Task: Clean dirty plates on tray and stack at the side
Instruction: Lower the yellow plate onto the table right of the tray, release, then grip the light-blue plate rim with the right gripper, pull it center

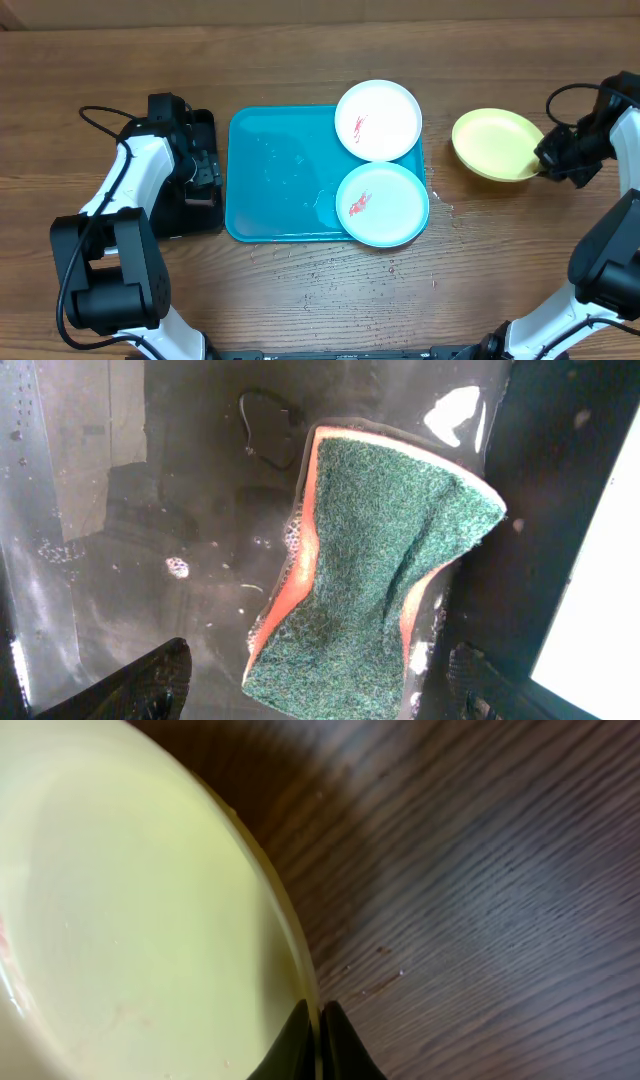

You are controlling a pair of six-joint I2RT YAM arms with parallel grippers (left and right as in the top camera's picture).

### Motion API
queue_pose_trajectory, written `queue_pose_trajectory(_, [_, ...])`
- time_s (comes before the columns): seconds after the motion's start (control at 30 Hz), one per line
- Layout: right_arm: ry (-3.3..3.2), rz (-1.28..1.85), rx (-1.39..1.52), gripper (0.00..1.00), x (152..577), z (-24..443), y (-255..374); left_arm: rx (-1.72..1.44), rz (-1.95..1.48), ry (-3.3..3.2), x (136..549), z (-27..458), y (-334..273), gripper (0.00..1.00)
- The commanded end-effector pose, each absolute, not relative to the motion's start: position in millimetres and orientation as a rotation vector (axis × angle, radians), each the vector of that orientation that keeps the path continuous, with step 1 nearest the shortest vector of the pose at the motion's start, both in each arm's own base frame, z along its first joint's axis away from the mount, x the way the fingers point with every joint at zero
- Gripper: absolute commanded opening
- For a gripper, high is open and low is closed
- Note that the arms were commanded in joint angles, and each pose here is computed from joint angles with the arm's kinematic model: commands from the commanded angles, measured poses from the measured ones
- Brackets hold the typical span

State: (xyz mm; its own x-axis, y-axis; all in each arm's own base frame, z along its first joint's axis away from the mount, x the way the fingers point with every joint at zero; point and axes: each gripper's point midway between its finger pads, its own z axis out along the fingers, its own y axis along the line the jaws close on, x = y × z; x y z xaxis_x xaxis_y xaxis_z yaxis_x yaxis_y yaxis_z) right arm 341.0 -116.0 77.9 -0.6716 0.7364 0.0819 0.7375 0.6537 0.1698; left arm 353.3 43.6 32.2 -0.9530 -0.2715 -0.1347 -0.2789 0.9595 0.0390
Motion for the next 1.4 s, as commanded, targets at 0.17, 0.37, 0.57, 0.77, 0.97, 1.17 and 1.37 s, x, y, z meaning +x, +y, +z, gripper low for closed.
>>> queue_pose_trajectory(0.17, [-2.864, -0.320, -1.240, 0.04, 329, 50, -106, -0.420, 0.066, 2.952, 360, 42, 42, 0.83])
queue_pose_trajectory(0.37, [-2.832, -0.306, -1.223, 0.18, 321, 49, -101, -0.420, 0.066, 2.952, 360, 42, 42, 0.83])
queue_pose_trajectory(0.57, [-2.769, -0.363, -1.181, 0.49, 308, 53, -88, -0.420, 0.066, 2.948, 361, 43, 42, 0.83])
queue_pose_trajectory(0.77, [-2.834, -0.627, -0.904, 0.54, 315, 71, -55, -0.420, 0.066, 2.948, 361, 43, 42, 0.83])
queue_pose_trajectory(0.97, [-2.879, -0.657, -0.583, 0.54, 315, 73, -11, -0.420, 0.065, 2.945, 361, 43, 42, 0.84])
queue_pose_trajectory(1.17, [-2.890, -0.604, -0.320, 0.51, 311, 72, 43, -0.420, 0.065, 2.945, 361, 43, 42, 0.84])
queue_pose_trajectory(1.37, [-2.940, -0.362, -0.250, 0.48, 309, 61, 62, -0.420, 0.065, 2.946, 361, 43, 42, 0.84])
